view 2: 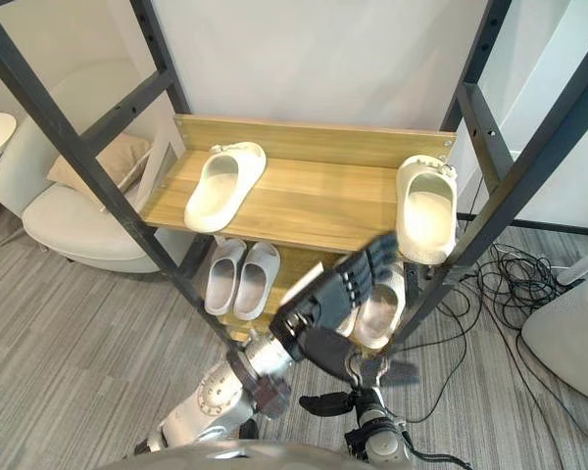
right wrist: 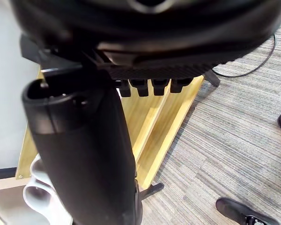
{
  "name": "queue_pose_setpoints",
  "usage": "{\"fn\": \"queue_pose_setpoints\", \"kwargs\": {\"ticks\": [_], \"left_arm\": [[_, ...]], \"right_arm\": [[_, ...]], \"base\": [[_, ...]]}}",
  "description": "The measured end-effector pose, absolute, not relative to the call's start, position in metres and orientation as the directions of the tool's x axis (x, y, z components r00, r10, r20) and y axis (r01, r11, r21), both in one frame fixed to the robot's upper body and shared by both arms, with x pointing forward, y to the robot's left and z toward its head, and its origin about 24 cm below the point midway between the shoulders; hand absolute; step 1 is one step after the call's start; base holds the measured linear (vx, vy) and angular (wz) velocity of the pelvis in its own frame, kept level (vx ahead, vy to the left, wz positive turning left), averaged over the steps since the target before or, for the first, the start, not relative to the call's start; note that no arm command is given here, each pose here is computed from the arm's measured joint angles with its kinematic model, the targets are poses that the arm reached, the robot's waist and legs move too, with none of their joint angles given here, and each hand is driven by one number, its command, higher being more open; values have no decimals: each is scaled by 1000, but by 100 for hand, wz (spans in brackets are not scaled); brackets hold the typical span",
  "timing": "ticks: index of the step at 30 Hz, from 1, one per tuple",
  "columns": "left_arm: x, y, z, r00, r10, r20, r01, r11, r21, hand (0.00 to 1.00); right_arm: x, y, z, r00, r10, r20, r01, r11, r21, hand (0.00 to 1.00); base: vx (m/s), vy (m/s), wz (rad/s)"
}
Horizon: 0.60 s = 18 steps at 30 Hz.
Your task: Organize the slippers on the shoe rack
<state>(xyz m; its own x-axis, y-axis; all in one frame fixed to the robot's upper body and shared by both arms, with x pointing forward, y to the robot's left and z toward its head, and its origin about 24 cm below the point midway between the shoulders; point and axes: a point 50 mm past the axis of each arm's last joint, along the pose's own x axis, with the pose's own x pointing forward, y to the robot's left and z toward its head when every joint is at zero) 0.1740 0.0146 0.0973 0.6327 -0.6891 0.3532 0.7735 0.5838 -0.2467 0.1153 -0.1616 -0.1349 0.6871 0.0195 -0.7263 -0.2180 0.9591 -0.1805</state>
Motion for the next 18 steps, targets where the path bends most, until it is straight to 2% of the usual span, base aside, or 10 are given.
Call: {"fn": "queue_pose_setpoints", "kwargs": {"ticks": [3,7,13,18], "left_arm": [[187,23,119,665,-597,450,733,637,-239,100],[203,43,152,685,-448,575,646,738,-195,100],[220,58,187,629,-327,705,486,873,-28,100],[234,74,199,594,-290,750,316,942,114,100]], "right_arm": [[114,-163,-139,659,36,-751,-199,972,-128,100],[106,-157,-132,684,55,-728,-202,973,-116,100],[105,-153,-132,681,77,-728,-233,966,-115,100],[106,-153,-134,674,77,-735,-242,963,-122,100]], "base": [[0,0,0],[-11,7,2],[0,0,0],[0,0,0]]}}
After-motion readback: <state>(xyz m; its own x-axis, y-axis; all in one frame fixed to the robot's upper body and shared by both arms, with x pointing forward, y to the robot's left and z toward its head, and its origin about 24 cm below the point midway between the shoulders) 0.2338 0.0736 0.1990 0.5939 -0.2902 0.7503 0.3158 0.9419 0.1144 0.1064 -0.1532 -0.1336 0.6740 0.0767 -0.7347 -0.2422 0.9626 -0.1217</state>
